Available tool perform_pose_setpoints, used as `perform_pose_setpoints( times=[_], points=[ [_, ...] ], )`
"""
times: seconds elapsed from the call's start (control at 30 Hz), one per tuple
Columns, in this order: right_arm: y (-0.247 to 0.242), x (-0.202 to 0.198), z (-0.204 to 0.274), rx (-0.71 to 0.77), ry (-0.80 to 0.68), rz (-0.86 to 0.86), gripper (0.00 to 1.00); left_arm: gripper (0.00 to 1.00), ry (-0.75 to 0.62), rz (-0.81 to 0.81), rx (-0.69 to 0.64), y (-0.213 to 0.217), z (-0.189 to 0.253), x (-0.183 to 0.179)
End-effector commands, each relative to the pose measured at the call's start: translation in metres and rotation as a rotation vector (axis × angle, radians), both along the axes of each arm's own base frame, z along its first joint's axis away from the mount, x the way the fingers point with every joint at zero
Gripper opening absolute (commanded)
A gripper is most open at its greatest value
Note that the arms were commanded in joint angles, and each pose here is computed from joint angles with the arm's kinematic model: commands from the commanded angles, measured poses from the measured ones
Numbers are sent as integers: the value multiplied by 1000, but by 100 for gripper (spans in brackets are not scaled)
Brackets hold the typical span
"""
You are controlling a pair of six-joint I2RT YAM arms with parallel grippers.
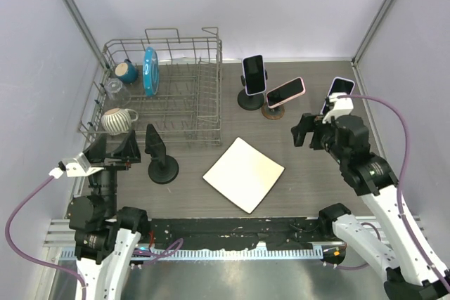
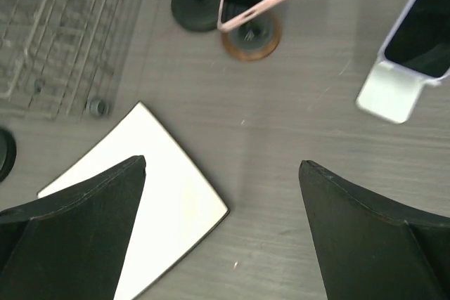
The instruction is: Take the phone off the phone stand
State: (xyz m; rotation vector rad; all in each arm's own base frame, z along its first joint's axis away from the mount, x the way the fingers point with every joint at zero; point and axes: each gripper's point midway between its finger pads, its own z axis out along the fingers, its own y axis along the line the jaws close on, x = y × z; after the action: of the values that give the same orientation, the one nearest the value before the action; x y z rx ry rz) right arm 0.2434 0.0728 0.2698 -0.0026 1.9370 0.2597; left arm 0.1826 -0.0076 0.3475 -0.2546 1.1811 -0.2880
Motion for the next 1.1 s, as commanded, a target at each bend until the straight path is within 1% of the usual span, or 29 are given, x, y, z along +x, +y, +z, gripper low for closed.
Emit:
perform_pose_setpoints(
  times=[0.0, 0.13, 0.23, 0.27, 0.3, 0.33, 0.37, 0.4, 0.43, 0.47, 0.53, 0.57, 0.6, 0.63, 0.67, 0.73, 0.77, 0.8, 0.83, 0.87, 0.93, 1.03, 1.07],
  points=[
    [37, -8, -28, 59, 146, 175, 96, 100, -82, 4, -2, 4, 20, -21],
    [70, -15, -55, 72, 232, 281, 96, 100, -80, 2, -2, 4, 20, -21],
    [93, -14, -66, 70, 236, 304, 96, 100, -77, 3, -4, 4, 19, -20],
    [109, -22, -69, 52, 238, 353, 96, 100, -77, 5, -3, 4, 19, -20],
    [112, -21, -73, 33, 233, 328, 96, 100, -79, 5, -3, 5, 19, -20],
    [126, -21, -81, 4, 247, 347, 96, 100, -75, 6, -3, 5, 18, -20],
    [144, -33, -85, -24, 245, 395, 96, 100, -75, 8, -4, 5, 18, -20],
    [154, -37, -88, -51, 242, 409, 96, 100, -77, 10, -3, 5, 18, -20],
    [161, -33, -97, -102, 238, 382, 96, 100, -74, 11, -5, 5, 18, -19],
    [180, -47, -103, -135, 236, 439, 96, 100, -73, 11, -5, 5, 18, -19],
    [203, -50, -100, -150, 199, 459, 96, 100, -73, 13, -4, 6, 18, -20],
    [218, -55, -117, -197, 222, 485, 96, 100, -73, 13, -4, 6, 18, -19],
    [236, -65, -114, -204, 204, 529, 96, 100, -72, 13, -4, 6, 17, -19],
    [249, -66, -116, -210, 189, 543, 96, 100, -73, 12, -2, 6, 18, -19],
    [260, -68, -132, -247, 207, 551, 96, 100, -73, 11, -4, 6, 18, -19],
    [286, -75, -133, -249, 193, 594, 96, 100, -74, 9, -5, 5, 18, -19],
    [295, -77, -149, -283, 215, 610, 96, 100, -75, 9, -7, 5, 18, -20],
    [307, -81, -148, -280, 205, 629, 96, 100, -72, 7, -6, 5, 17, -19],
    [315, -81, -150, -275, 201, 638, 96, 100, -71, 0, -3, 4, 17, -19],
    [320, -83, -164, -305, 221, 651, 96, 100, -74, -4, -5, 3, 18, -20],
    [329, -83, -170, -311, 224, 645, 96, 100, -74, -11, -4, 2, 18, -19],
    [330, -77, -189, -344, 247, 603, 96, 100, -75, -20, -3, 0, 18, -19],
    [330, -76, -191, -334, 252, 577, 96, 100, -76, -22, -4, 0, 18, -19]
  ],
)
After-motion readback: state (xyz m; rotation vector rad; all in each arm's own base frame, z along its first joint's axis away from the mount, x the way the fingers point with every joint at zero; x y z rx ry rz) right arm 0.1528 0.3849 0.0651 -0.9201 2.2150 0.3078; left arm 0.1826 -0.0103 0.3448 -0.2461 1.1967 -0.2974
